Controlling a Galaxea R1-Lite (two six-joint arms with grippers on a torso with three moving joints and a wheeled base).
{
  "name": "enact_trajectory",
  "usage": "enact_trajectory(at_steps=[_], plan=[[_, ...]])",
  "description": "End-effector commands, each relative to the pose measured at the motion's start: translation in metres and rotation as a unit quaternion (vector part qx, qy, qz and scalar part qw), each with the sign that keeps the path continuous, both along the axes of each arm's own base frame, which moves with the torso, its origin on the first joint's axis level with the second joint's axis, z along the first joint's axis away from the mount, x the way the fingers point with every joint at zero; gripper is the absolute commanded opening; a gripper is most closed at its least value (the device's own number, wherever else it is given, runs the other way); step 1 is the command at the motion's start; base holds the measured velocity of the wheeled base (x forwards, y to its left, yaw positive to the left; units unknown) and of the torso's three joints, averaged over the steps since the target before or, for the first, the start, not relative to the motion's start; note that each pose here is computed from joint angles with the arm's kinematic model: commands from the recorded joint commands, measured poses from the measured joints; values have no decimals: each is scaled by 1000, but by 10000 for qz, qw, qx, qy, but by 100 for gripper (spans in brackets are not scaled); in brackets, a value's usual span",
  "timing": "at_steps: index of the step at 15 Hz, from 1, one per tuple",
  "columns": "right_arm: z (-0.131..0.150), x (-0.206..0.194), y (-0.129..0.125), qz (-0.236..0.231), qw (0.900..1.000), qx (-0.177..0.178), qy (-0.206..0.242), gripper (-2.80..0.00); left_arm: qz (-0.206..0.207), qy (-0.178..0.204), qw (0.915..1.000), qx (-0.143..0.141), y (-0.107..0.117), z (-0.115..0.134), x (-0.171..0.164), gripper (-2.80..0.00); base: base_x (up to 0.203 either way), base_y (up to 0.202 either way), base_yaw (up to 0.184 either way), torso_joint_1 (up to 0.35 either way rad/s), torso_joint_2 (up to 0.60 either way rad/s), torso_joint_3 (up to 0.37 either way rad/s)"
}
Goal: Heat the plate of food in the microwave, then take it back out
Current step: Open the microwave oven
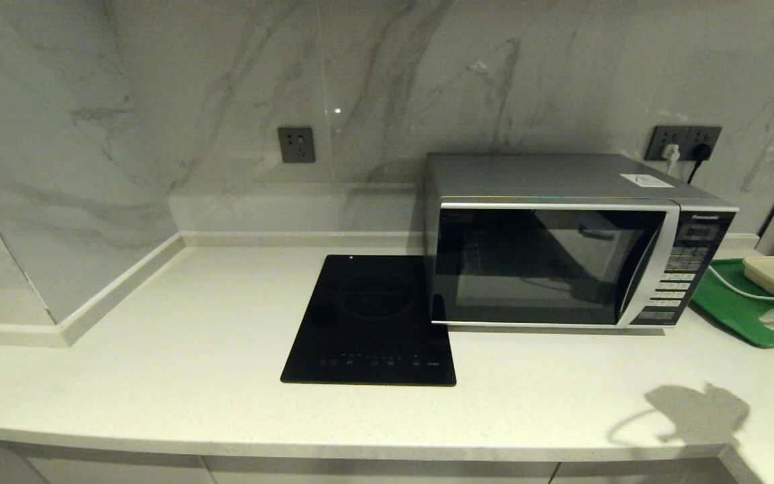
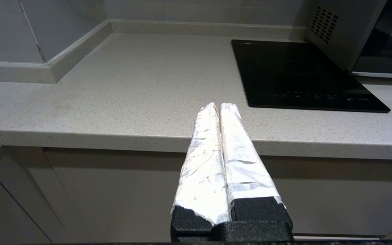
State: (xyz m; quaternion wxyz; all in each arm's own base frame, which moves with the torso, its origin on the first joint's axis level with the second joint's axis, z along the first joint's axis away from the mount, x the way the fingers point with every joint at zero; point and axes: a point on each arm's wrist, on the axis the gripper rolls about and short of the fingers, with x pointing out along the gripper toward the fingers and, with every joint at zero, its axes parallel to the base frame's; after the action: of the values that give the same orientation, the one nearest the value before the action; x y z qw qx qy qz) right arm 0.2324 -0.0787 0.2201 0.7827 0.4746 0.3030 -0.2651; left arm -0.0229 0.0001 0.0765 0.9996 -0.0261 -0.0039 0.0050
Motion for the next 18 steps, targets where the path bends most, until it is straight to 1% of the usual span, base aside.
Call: enact_trajectory(at_steps=[1, 2, 4, 5, 7, 9, 13, 14, 16, 18], plan=[[-30, -21, -23, -154, 9971, 744, 109, -280, 3, -1, 10000, -2, 0, 0, 0, -280, 0, 0, 0, 0, 0, 0], [-45, -25, -27, -119, 9943, 1049, 165, -280, 3, -1, 10000, 0, 0, 0, 0, -280, 0, 0, 0, 0, 0, 0], [-67, -35, -31, -77, 9878, 1534, 266, -280, 3, -1, 10000, 0, 0, 0, 0, -280, 0, 0, 0, 0, 0, 0], [-77, -35, -33, -28, 9850, 1704, 257, -280, 3, -1, 10000, -8, 0, 0, 0, -280, 0, 0, 0, 0, 0, 0], [-91, -24, -40, 127, 9811, 1922, 169, -280, 3, -1, 10000, -6, 0, 0, 0, -280, 0, 0, 0, 0, 0, 0], [-109, -11, -48, 273, 9775, 2080, 219, -280, 3, -1, 10000, 0, 0, 0, 0, -280, 0, 0, 0, 0, 0, 0], [-146, 31, -74, 553, 9790, 1960, -94, -280, 8, -4, 10000, -8, 0, 0, 0, -280, 0, 0, 0, 0, 0, 0], [-157, 39, -79, 657, 9800, 1875, -142, -280, 8, -1, 10000, -8, 0, 0, 0, -280, 0, 0, 0, 0, 0, 0], [-180, 54, -92, 947, 9823, 1595, -275, -280, 4, -1, 10000, 0, 0, 0, 0, -280, 0, 0, 0, 0, 0, 0], [-191, 68, -103, 1299, 9779, 1523, -605, -280, 3, -1, 10000, 0, 0, 0, 0, -280, 0, 0, 0, 0, 0, 0]])
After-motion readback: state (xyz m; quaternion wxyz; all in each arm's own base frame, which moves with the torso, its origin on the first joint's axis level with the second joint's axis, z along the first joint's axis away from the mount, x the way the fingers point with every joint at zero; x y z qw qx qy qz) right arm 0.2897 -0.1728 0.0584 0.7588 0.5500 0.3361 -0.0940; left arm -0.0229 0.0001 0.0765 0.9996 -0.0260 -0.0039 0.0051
